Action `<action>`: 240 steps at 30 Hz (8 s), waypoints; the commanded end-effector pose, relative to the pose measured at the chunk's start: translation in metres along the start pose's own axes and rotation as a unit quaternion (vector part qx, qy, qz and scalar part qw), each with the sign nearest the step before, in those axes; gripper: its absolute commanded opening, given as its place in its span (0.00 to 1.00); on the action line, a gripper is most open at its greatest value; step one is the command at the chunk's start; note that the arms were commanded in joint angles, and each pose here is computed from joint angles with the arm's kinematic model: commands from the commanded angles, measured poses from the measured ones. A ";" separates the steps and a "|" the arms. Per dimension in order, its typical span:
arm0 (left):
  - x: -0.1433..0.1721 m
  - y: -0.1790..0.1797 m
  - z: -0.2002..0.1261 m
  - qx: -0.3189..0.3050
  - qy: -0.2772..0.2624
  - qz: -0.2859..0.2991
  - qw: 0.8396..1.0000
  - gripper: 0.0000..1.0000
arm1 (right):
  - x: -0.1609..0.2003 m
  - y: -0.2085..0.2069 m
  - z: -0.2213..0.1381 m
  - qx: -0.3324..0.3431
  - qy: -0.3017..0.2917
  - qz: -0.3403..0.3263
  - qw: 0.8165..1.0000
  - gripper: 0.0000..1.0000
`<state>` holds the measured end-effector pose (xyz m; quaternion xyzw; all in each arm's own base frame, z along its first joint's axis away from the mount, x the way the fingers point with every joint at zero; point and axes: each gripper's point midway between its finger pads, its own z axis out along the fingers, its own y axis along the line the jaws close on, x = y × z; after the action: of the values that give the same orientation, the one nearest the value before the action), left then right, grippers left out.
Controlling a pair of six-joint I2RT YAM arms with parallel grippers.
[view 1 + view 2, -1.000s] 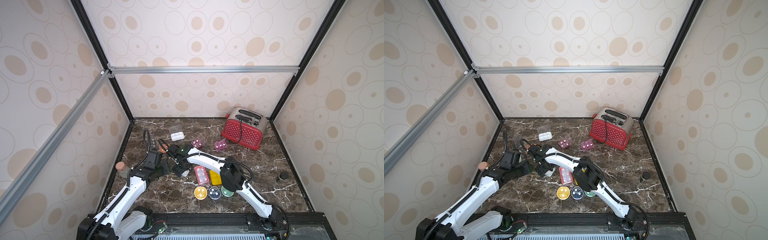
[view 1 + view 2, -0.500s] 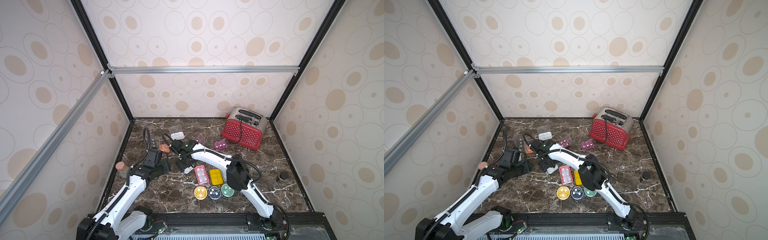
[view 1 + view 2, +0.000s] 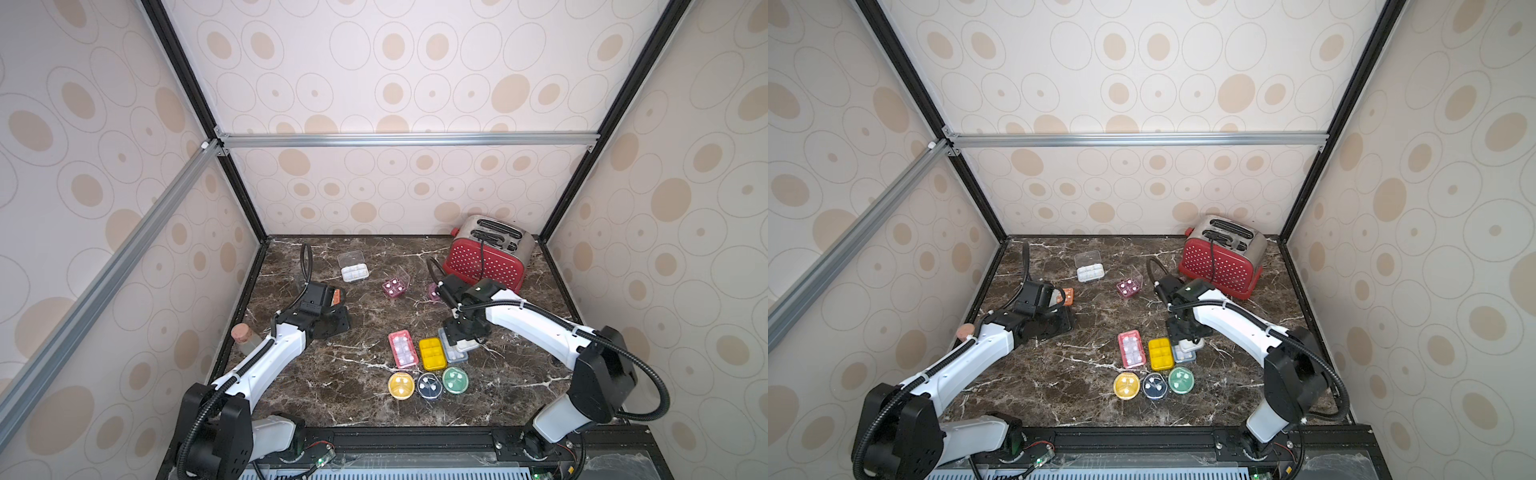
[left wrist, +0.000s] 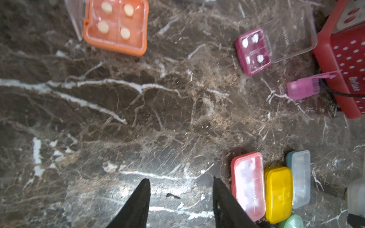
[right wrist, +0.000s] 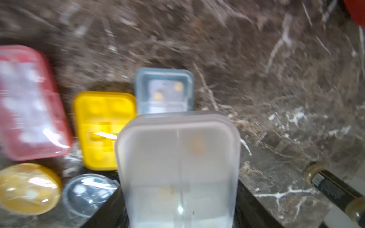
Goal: Close pillboxes
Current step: Place the pillbox at the center of the board, then pick up the pillbox at the center of the board, then place the pillbox at the center of the board, then close the lid on the pillbox.
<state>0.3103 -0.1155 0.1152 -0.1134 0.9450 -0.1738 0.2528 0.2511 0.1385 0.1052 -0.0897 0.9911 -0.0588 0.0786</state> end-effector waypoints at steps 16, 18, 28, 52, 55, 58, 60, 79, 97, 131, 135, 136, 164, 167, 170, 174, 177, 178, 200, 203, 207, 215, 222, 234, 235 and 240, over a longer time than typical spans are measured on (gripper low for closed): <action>-0.017 -0.054 0.006 0.050 -0.008 0.033 0.998 0.51 | -0.007 -0.042 0.069 -0.050 -0.025 -0.031 0.998 0.47; -0.016 -0.054 0.006 0.049 -0.007 0.033 0.998 0.51 | -0.009 -0.042 0.072 -0.055 -0.021 -0.031 0.998 0.47; -0.013 -0.047 0.007 0.037 -0.004 0.028 0.999 0.53 | -0.004 -0.033 0.089 -0.073 0.032 -0.029 0.996 0.52; -0.016 -0.062 0.022 0.058 0.012 0.024 0.998 0.54 | -0.100 -0.047 0.024 -0.064 -0.080 0.066 0.993 0.60; -0.013 -0.064 0.021 0.065 0.009 0.021 0.998 0.54 | -0.126 -0.047 0.033 -0.069 -0.097 0.078 0.990 0.51; -0.011 -0.062 0.021 0.064 0.009 0.021 0.998 0.54 | -0.147 -0.042 0.046 -0.074 -0.093 0.064 0.991 0.44; -0.009 -0.062 0.021 0.064 0.013 0.024 0.998 0.54 | -0.158 -0.040 0.053 -0.076 -0.091 0.058 0.991 0.41; -0.009 -0.064 0.014 0.067 0.017 0.038 0.997 0.55 | -0.199 -0.034 0.090 -0.112 -0.071 0.060 0.989 0.40; -0.008 -0.061 0.009 0.059 0.017 0.047 0.997 0.55 | -0.206 -0.026 0.099 -0.136 -0.054 0.040 0.988 0.32; -0.008 -0.058 0.005 0.052 0.014 0.056 0.997 0.55 | -0.209 0.008 0.101 -0.081 -0.048 -0.008 0.996 0.20; -0.009 -0.058 0.004 0.052 0.012 0.057 0.997 0.55 | -0.208 0.009 0.099 -0.076 -0.050 -0.013 0.996 0.19; -0.009 -0.058 0.004 0.051 0.012 0.056 0.997 0.55 | -0.207 0.009 0.100 -0.073 -0.046 -0.015 0.996 0.20; -0.003 -0.045 -0.003 0.040 0.006 0.044 0.998 0.54 | -0.193 0.068 0.051 -0.070 -0.085 -0.062 0.992 0.10; 0.001 -0.037 -0.003 0.041 0.004 0.027 0.999 0.53 | -0.186 0.091 0.037 -0.071 -0.088 -0.084 0.990 0.10; 0.007 -0.023 -0.002 0.047 0.007 -0.004 0.999 0.52 | -0.177 0.123 0.023 -0.079 -0.097 -0.112 0.986 0.10; 0.020 -0.009 -0.002 0.066 0.019 -0.042 0.997 0.52 | -0.163 0.171 0.007 -0.105 -0.108 -0.150 0.977 0.10; 0.026 0.001 -0.003 0.057 0.016 -0.054 0.997 0.53 | -0.150 0.207 0.003 -0.124 -0.102 -0.175 0.971 0.10; 0.028 0.003 -0.003 0.053 0.016 -0.058 0.997 0.54 | -0.146 0.217 0.005 -0.120 -0.101 -0.180 0.971 0.10; 0.020 0.014 -0.006 0.031 -0.011 -0.069 0.997 0.62 | -0.117 0.269 0.039 -0.113 -0.066 -0.224 0.966 0.25; 0.017 0.012 -0.007 0.034 -0.014 -0.069 0.997 0.63 | -0.119 0.270 0.033 -0.122 -0.077 -0.221 0.965 0.32; 0.016 0.011 -0.008 0.034 -0.015 -0.069 0.997 0.63 | -0.118 0.266 0.011 -0.133 -0.090 -0.220 0.962 0.35; 0.006 0.001 0.010 0.068 -0.027 -0.111 0.991 0.60 | -0.119 0.239 -0.048 -0.198 -0.130 -0.176 0.955 0.55; -0.014 0.007 0.010 0.058 -0.084 -0.147 0.984 0.62 | -0.150 0.221 -0.040 -0.302 -0.093 -0.080 0.945 0.53; -0.001 0.019 0.033 0.050 -0.071 -0.183 0.979 0.61 | -0.166 0.257 -0.005 -0.344 -0.039 -0.085 0.934 0.54; 0.001 0.019 0.035 0.051 -0.066 -0.182 0.980 0.60 | -0.165 0.258 -0.002 -0.343 -0.035 -0.087 0.935 0.54; 0.008 0.022 0.038 0.052 -0.063 -0.186 0.979 0.60 | -0.158 0.256 0.007 -0.338 -0.023 -0.087 0.937 0.43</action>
<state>0.3159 -0.1093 0.0680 -0.2729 0.8900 -0.2487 0.2676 0.3700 0.4189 0.0893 -0.1968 0.9386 0.2730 0.0757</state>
